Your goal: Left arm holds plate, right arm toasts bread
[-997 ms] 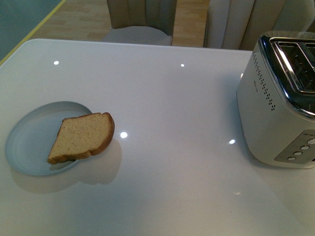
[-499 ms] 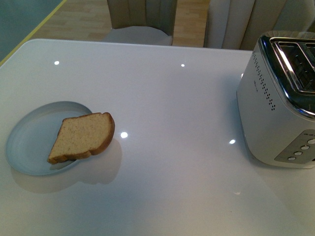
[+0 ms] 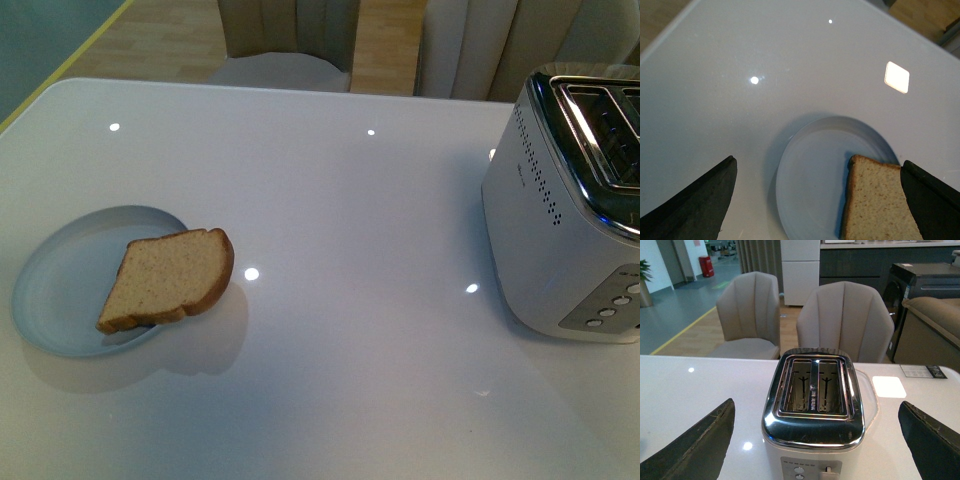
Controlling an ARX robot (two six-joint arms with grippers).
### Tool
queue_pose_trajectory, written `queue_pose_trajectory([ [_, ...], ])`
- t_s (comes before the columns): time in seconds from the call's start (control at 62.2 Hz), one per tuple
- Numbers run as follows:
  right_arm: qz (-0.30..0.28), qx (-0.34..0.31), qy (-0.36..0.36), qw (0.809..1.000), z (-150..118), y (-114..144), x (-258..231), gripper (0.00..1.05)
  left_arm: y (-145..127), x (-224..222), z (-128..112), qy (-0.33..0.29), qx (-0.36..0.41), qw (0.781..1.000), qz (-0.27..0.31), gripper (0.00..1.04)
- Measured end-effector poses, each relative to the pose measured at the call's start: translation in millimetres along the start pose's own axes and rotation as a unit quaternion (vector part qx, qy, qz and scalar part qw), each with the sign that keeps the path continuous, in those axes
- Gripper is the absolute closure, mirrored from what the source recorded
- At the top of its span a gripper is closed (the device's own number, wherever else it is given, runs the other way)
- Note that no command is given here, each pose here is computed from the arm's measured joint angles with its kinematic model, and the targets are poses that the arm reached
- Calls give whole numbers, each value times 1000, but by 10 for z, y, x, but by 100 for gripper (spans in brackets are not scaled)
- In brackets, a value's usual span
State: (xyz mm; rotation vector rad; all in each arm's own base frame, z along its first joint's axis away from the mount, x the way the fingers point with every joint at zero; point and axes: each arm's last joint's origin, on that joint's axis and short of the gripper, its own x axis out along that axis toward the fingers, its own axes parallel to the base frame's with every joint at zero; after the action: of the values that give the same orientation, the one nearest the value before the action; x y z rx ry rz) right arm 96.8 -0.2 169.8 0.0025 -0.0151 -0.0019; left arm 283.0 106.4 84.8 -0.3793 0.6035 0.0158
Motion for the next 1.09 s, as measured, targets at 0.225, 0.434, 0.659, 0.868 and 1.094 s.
queue_pose_trajectory([
  [0.225, 0, 0, 0, 1000, 0, 0, 0, 9, 99, 500, -241, 55, 0, 998, 18, 7],
  [0.434, 0, 0, 0, 1000, 0, 0, 0, 9, 192, 744, -467, 86, 11, 995, 39, 7],
  [0.659, 0, 0, 0, 1000, 0, 0, 0, 9, 156, 949, -599, 104, 28, 993, 39, 7],
  [0.868, 0, 0, 0, 1000, 0, 0, 0, 9, 144, 1085, -695, 117, 39, 991, 50, 7],
  [1.094, 0, 0, 0, 1000, 0, 0, 0, 9, 85, 1175, -714, 118, 49, 991, 49, 7],
])
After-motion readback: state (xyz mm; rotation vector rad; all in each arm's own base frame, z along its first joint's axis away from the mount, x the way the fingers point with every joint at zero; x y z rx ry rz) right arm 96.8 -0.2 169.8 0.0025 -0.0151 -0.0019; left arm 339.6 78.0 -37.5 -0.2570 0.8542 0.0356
